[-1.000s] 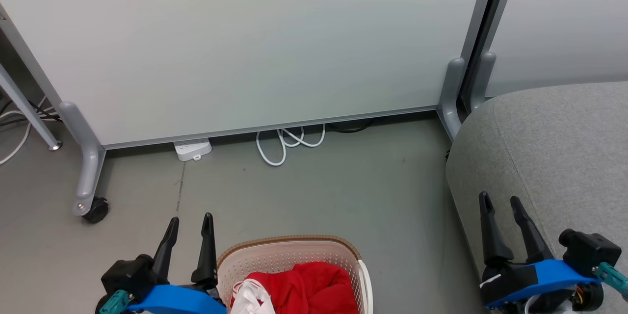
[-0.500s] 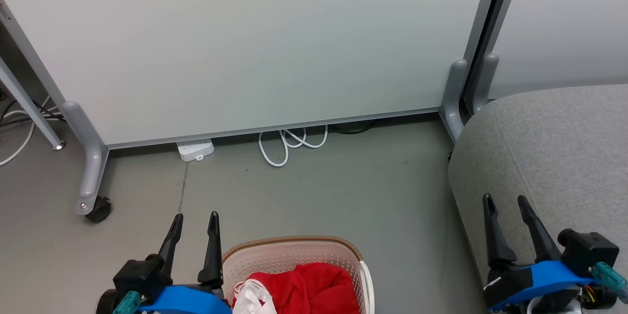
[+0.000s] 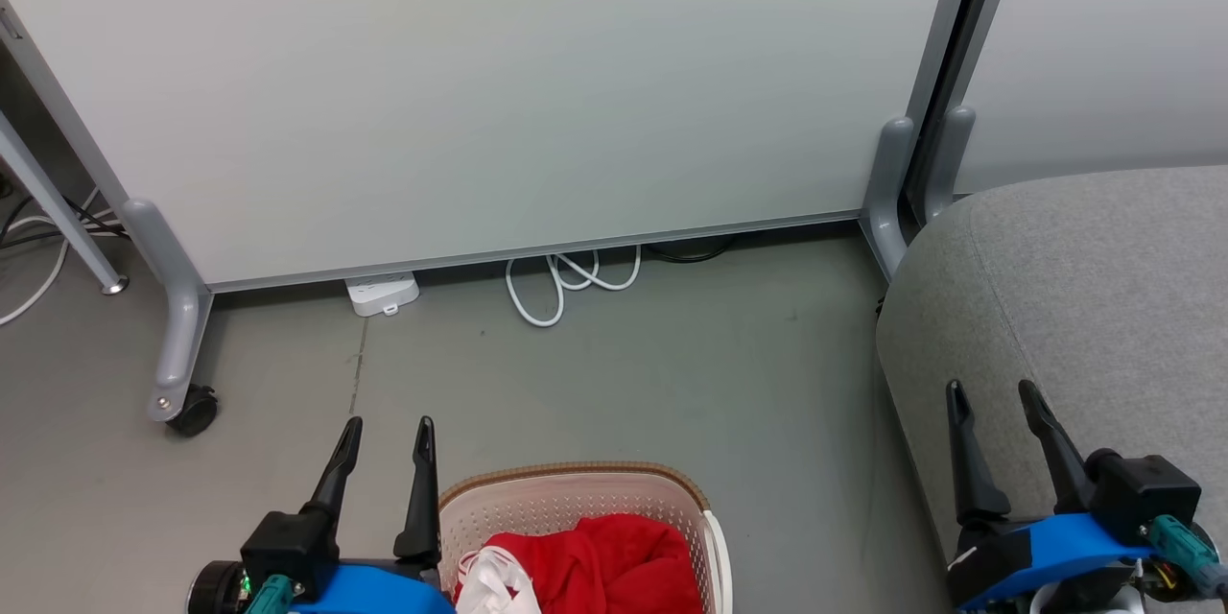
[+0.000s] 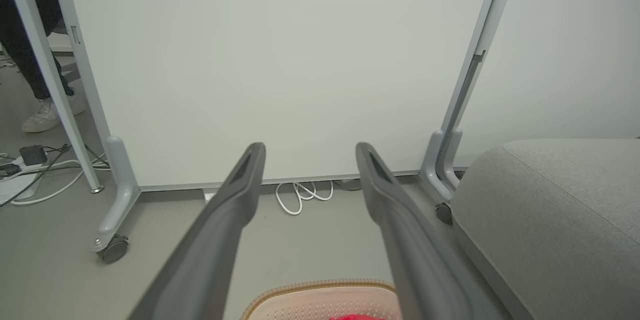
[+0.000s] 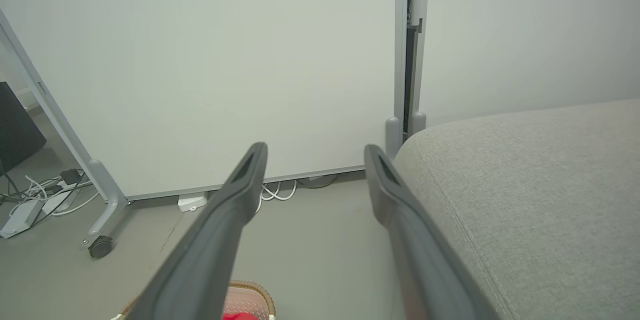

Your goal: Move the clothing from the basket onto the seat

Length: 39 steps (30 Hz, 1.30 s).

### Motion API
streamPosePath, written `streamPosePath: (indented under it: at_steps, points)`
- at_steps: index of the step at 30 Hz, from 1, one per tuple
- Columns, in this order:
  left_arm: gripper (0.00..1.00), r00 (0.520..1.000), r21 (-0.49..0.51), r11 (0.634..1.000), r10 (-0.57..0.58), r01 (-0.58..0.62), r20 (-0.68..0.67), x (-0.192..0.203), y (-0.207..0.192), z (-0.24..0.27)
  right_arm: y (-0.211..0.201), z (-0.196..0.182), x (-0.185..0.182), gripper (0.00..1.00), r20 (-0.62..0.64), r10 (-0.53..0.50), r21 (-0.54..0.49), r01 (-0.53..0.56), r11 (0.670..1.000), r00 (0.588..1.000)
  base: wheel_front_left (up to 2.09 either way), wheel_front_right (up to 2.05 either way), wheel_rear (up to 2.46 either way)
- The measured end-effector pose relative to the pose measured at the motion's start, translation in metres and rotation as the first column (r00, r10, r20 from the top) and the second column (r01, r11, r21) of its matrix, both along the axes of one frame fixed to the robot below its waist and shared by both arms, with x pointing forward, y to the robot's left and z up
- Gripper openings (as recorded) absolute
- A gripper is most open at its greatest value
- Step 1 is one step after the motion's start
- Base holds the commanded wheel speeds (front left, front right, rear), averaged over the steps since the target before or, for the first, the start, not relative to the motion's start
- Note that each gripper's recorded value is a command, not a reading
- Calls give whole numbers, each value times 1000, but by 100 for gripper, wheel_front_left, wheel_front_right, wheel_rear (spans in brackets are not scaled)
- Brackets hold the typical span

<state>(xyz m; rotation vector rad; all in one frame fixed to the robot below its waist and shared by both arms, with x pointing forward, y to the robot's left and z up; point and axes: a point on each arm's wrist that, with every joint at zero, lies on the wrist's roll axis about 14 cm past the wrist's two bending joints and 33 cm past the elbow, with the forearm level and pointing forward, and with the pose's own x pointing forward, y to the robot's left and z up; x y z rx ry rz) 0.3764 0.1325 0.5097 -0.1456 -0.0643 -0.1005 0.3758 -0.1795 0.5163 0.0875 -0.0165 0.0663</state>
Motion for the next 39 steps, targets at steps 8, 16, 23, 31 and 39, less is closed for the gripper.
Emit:
streamPosePath:
  at_steps: [8, 16, 23, 31, 39]
  points:
    - [100, 1000, 40, 999, -7, 6, 21, 0, -3, 3, 0, 0, 0, 100, 7, 2, -45, -2, 999, 1000, 0, 0, 0]
    - [100, 1000, 38, 999, -7, 7, 16, 1, -3, 1, 1, -2, 0, 100, 0, 5, -43, -5, 999, 1000, 0, 0, 0]
    - [100, 1000, 42, 999, -13, 14, -14, 2, -5, -8, 2, -3, 1, 100, -3, 7, -42, -7, 999, 1000, 0, 0, 0]
    - [100, 983, 61, 994, -74, 86, -167, 18, -18, -56, 14, 17, 28, 100, 62, 46, -50, -43, 998, 997, 0, 0, 0]
    - [100, 901, 65, 978, -156, 198, -404, 39, -38, -134, 11, -2, 55, 100, 36, 42, -40, -40, 998, 998, 0, 0, 0]
